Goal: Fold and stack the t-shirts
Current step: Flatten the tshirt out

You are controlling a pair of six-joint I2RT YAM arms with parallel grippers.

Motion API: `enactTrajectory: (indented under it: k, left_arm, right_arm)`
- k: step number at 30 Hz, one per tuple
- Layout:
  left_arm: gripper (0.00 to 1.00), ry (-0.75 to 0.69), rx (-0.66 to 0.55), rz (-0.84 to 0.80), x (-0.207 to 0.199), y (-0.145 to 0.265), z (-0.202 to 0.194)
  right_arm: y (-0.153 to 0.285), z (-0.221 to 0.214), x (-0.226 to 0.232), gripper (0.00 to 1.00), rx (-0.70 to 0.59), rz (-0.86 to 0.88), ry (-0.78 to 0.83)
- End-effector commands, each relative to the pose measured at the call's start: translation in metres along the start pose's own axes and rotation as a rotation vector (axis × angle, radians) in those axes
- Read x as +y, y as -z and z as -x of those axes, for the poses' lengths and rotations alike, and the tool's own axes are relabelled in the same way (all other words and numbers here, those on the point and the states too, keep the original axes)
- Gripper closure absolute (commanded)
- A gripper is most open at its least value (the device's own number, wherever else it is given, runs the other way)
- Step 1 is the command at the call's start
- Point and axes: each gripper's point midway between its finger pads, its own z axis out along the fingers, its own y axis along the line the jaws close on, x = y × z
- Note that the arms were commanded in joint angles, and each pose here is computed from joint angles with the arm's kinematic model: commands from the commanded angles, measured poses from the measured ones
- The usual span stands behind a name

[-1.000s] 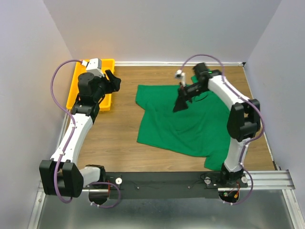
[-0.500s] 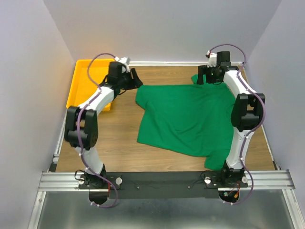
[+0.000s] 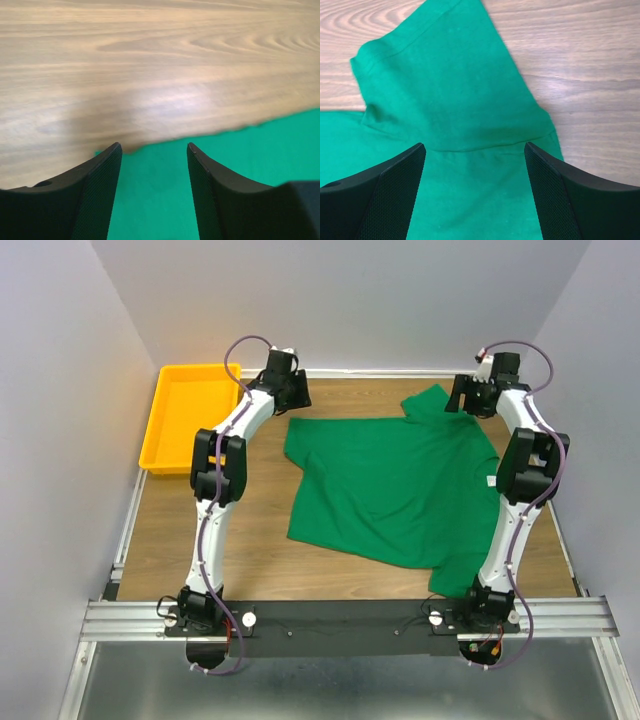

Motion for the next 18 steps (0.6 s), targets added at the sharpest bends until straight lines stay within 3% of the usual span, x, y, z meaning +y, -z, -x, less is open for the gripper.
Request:
enactTrajectory:
  k: [1, 7, 15, 18]
  left_arm:
    - [0.41, 0.025, 0.106, 0.170, 0.040, -0.010, -0.025]
    - [0.48, -0.002, 0.129, 0.209, 0.065, 0.000, -0.038]
    - [0.51, -0.027, 0.231, 0.100, 0.059, -0.012, -0.057]
    - [0.56, -0.012, 0.259, 0.071, 0.057, -0.018, -0.066]
  right_arm:
    - [0.005, -0.011, 0.014, 0.13, 0.020, 0.127, -0.018]
    - [0.011, -0.015, 0.022, 0.13, 0.028, 0.206, -0.010]
    - [0.003, -0.019, 0.029, 0.13, 0.050, 0.263, -0.024]
    - [-0.003, -0.015, 0.023, 0.13, 0.046, 0.236, -0.020]
